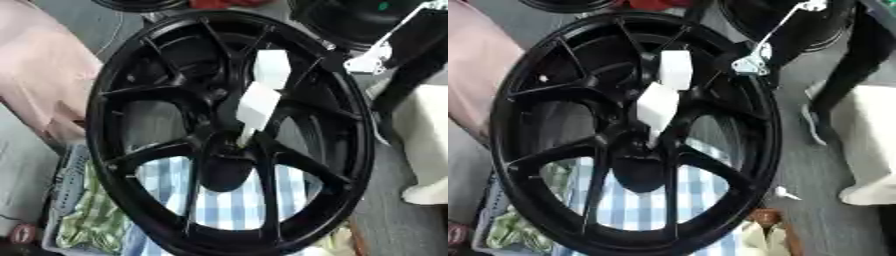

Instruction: Pull the pin out of the wheel hub.

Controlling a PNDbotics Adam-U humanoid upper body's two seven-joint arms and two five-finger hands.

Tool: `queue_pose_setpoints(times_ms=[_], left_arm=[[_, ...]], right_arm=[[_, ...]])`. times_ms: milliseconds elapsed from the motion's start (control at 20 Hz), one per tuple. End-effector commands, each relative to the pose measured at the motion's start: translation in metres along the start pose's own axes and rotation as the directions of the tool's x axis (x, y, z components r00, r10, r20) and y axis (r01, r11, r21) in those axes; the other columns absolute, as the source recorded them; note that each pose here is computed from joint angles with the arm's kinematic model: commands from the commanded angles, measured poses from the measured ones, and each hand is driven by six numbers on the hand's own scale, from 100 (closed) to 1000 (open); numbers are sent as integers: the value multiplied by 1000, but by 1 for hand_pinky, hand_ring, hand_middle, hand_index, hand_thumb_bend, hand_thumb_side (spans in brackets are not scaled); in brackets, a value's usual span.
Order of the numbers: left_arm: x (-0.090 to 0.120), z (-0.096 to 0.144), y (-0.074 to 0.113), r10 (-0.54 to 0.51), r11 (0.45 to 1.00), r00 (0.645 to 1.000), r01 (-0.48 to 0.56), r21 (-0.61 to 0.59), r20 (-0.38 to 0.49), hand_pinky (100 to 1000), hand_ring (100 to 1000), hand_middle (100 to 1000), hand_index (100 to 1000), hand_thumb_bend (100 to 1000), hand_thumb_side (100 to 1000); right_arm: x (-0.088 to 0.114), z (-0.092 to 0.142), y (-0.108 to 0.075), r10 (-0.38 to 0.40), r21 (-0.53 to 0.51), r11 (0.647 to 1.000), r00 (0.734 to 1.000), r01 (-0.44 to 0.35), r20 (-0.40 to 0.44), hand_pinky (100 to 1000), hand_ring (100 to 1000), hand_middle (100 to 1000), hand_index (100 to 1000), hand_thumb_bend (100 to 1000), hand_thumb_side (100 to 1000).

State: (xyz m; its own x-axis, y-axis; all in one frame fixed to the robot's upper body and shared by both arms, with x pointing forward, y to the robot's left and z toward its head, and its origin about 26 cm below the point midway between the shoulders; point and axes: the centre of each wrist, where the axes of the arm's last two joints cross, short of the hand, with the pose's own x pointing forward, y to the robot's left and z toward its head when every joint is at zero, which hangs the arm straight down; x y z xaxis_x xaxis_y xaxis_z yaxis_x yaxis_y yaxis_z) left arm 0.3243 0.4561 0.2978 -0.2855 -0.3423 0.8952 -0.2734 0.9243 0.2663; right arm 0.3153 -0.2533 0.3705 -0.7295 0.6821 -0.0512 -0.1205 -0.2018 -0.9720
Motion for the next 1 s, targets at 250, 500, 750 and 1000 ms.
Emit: queue_pose_setpoints(times_ms=[250,500,750,1000], left_arm=[[17,-3,6,-34,999,999,34,-1,35,753,731,591,708,223,693],[17,-3,6,-32,999,999,32,-2,36,754,731,591,708,224,693],[17,-4,5,-29,1000,999,29,-3,38,754,730,591,708,225,693],[18,-4,6,-28,1000,999,28,-3,41,754,730,591,708,225,691]], right_arm=[[-2,-5,-7,-9,-32,999,999,8,-50,850,884,754,869,179,439],[-2,-12,-4,-34,-20,999,999,33,-43,850,883,747,869,148,488],[-2,-15,-4,-54,-9,999,998,54,-22,854,890,755,874,106,558],[-2,-15,-4,-62,4,998,998,62,0,859,894,759,879,100,603]])
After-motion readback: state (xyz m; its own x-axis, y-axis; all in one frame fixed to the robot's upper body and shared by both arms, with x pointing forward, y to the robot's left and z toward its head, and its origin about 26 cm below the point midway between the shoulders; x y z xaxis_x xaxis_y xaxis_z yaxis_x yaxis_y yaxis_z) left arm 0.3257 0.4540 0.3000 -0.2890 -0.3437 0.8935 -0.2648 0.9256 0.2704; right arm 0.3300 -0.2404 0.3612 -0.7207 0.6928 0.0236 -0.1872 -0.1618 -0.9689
